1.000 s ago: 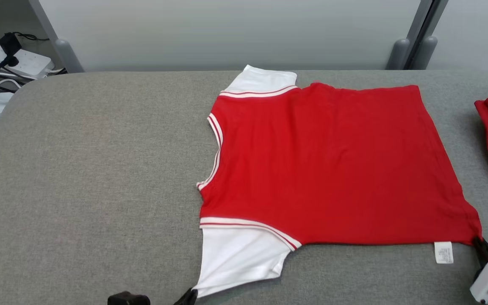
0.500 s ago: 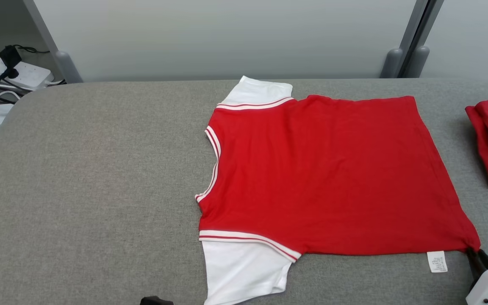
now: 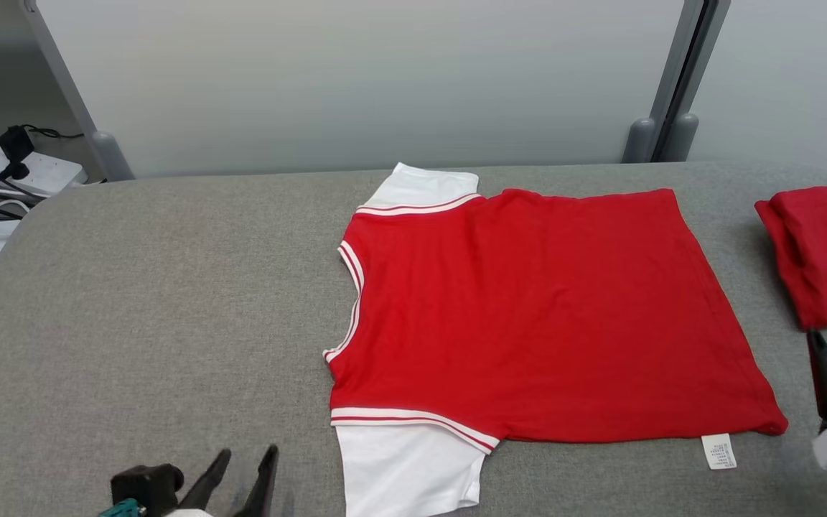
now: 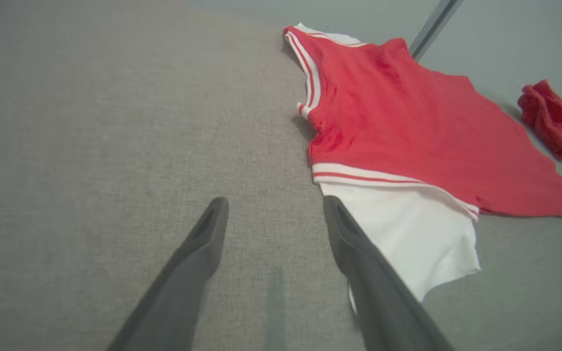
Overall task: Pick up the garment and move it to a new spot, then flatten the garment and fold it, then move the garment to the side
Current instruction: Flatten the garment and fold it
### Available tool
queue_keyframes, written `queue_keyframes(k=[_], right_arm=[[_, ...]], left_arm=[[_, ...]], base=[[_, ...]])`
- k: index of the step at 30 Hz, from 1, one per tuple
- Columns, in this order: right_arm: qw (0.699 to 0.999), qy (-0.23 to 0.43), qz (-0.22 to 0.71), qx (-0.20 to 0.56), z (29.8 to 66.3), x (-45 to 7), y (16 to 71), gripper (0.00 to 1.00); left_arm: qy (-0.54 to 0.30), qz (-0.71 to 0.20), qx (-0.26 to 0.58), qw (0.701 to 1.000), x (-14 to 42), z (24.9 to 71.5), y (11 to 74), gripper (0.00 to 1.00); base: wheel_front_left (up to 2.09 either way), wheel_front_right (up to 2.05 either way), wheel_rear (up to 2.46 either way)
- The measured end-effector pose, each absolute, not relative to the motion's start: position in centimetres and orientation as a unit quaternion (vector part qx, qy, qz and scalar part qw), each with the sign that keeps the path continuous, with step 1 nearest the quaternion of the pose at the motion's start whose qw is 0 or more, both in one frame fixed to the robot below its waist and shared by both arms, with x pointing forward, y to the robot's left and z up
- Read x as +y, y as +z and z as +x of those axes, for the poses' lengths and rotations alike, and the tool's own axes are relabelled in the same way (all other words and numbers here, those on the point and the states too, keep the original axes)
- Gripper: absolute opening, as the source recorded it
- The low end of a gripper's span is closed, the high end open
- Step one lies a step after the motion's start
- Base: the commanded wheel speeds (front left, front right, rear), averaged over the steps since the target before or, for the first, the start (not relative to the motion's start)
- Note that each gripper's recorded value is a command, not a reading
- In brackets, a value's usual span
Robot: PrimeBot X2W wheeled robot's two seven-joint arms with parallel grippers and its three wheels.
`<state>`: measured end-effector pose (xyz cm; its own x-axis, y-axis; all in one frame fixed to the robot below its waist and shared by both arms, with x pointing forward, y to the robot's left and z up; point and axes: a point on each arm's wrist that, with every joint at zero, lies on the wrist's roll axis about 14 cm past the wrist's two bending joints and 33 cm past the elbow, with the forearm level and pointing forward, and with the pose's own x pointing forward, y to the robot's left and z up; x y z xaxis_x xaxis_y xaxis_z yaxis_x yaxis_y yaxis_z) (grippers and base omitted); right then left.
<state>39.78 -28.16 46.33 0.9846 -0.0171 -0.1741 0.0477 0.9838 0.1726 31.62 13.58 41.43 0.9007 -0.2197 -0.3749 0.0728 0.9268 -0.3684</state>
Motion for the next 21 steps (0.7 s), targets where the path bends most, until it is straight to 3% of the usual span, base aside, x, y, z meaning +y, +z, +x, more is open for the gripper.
queue_keyframes(k=[8,16,21], right_arm=[[0.994,0.049,0.083,-0.050,38.7,-21.9,52.9,1.00],[0.986,0.063,0.127,-0.084,36.6,-18.6,54.3,1.00],[0.983,0.083,0.139,-0.087,35.0,-16.7,54.3,1.00]], left_arm=[[-0.032,-0.265,0.054,0.962,14.6,34.8,48.8,1.00],[-0.008,-0.303,-0.057,0.951,15.0,35.5,54.2,1.00],[-0.035,-0.251,-0.102,0.962,14.3,34.3,56.1,1.00]], base=[[0.00,0.00,0.00],[0.00,0.00,0.00],[0.00,0.00,0.00]])
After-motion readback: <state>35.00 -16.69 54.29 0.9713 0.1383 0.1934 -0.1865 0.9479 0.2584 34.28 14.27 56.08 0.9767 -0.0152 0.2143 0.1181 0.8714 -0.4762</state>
